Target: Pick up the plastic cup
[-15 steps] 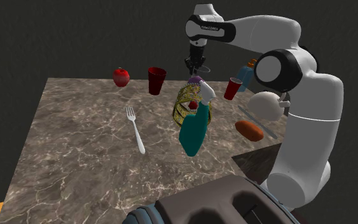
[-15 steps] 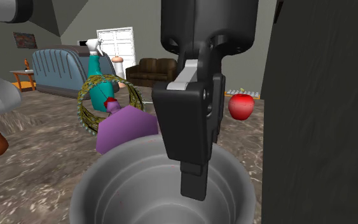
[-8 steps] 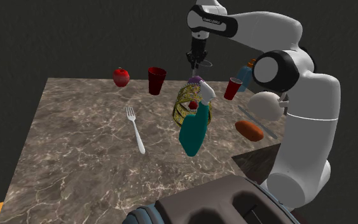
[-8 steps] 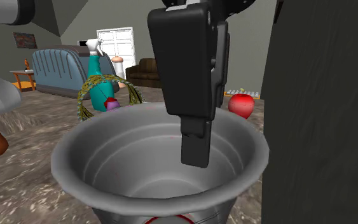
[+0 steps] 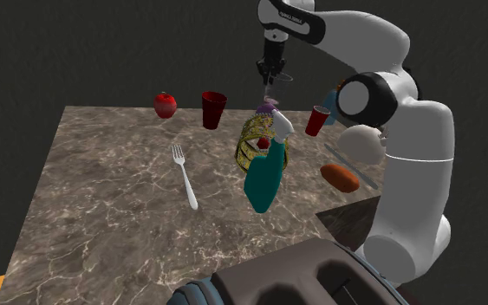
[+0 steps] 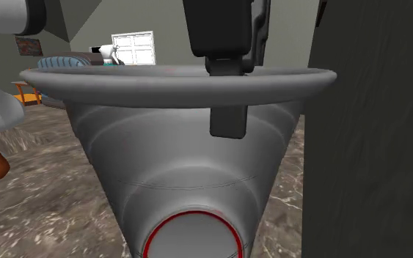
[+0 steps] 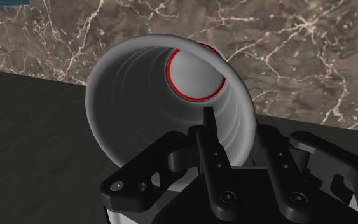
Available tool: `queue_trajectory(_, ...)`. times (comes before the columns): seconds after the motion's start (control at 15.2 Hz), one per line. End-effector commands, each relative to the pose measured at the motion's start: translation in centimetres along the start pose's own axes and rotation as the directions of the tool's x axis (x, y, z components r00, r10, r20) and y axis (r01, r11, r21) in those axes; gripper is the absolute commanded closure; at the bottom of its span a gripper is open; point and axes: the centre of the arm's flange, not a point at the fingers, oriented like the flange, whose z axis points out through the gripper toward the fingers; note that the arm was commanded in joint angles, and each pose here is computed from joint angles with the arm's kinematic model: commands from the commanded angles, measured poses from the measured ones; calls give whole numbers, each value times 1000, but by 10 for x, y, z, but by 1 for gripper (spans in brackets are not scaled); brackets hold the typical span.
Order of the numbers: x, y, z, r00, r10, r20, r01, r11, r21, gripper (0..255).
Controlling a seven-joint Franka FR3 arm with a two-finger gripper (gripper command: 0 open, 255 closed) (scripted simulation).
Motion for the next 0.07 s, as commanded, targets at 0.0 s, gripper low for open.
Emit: queue_trajectory(0.0,0,1,-3,1000,0,0,0,1000,0,255)
